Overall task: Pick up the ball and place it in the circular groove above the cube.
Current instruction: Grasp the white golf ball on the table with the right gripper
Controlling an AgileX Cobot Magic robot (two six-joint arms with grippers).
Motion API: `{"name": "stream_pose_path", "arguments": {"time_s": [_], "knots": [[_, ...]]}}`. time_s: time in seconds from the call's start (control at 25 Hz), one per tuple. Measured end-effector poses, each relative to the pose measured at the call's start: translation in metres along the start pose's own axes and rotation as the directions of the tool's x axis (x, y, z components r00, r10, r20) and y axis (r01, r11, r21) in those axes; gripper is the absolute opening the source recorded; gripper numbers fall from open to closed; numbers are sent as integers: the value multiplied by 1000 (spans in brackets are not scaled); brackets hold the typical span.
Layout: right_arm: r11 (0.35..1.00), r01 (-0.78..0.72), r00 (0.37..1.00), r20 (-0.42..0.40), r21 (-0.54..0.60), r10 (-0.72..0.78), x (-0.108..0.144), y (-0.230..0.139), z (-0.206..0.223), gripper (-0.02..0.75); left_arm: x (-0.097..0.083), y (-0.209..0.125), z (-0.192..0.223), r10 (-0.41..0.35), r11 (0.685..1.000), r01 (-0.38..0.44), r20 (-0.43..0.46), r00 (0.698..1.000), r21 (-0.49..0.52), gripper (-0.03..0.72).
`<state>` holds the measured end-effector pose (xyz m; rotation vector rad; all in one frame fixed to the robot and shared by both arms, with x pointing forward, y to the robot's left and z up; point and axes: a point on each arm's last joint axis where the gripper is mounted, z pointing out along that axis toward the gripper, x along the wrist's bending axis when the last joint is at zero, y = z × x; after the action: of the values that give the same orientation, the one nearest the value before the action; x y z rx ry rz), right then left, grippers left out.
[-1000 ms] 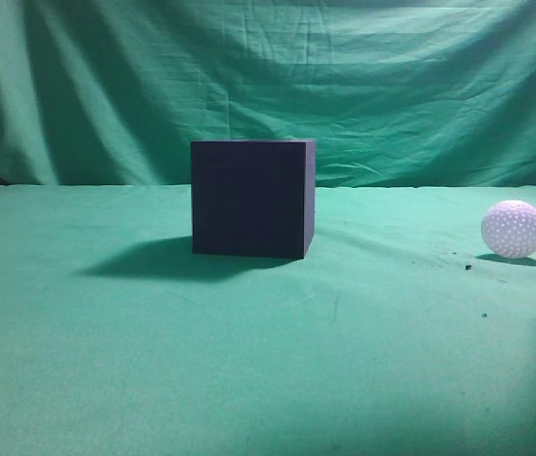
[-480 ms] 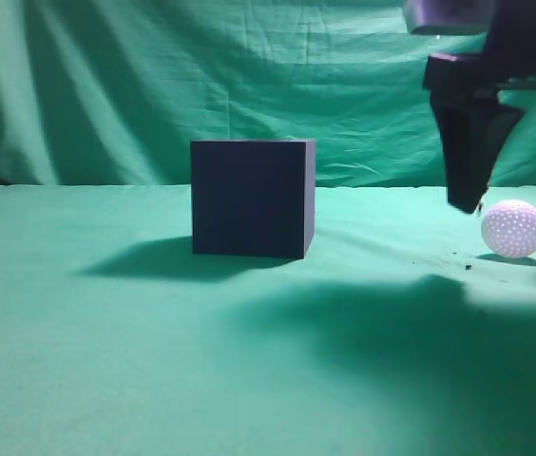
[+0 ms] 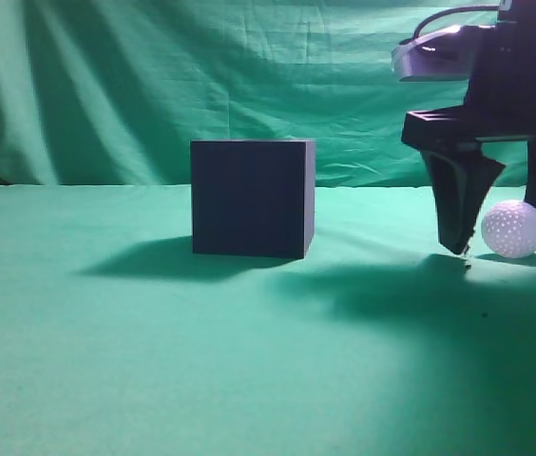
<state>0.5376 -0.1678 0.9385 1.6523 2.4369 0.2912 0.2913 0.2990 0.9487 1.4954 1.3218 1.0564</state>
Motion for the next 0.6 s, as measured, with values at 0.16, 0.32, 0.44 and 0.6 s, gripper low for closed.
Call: {"name": "stream_pose_path", "arguments": {"time_s": [0.16, 0.32, 0.44, 0.6], "knots": [[999, -35, 999, 6, 14, 35, 0, -1, 1, 322, 0, 0, 0, 0, 1000, 0, 0, 1000, 0, 0], [998, -42, 999, 18, 38, 42, -2, 5, -7, 320, 0, 0, 0, 0, 1000, 0, 0, 1000, 0, 0], [999, -43, 999, 18, -5, 43, -1, 23, -27, 320, 0, 0, 0, 0, 1000, 0, 0, 1000, 0, 0], [989, -4, 1000, -23, -145, 0, 22, 47, -73, 320, 0, 0, 0, 0, 1000, 0, 0, 1000, 0, 0]]}}
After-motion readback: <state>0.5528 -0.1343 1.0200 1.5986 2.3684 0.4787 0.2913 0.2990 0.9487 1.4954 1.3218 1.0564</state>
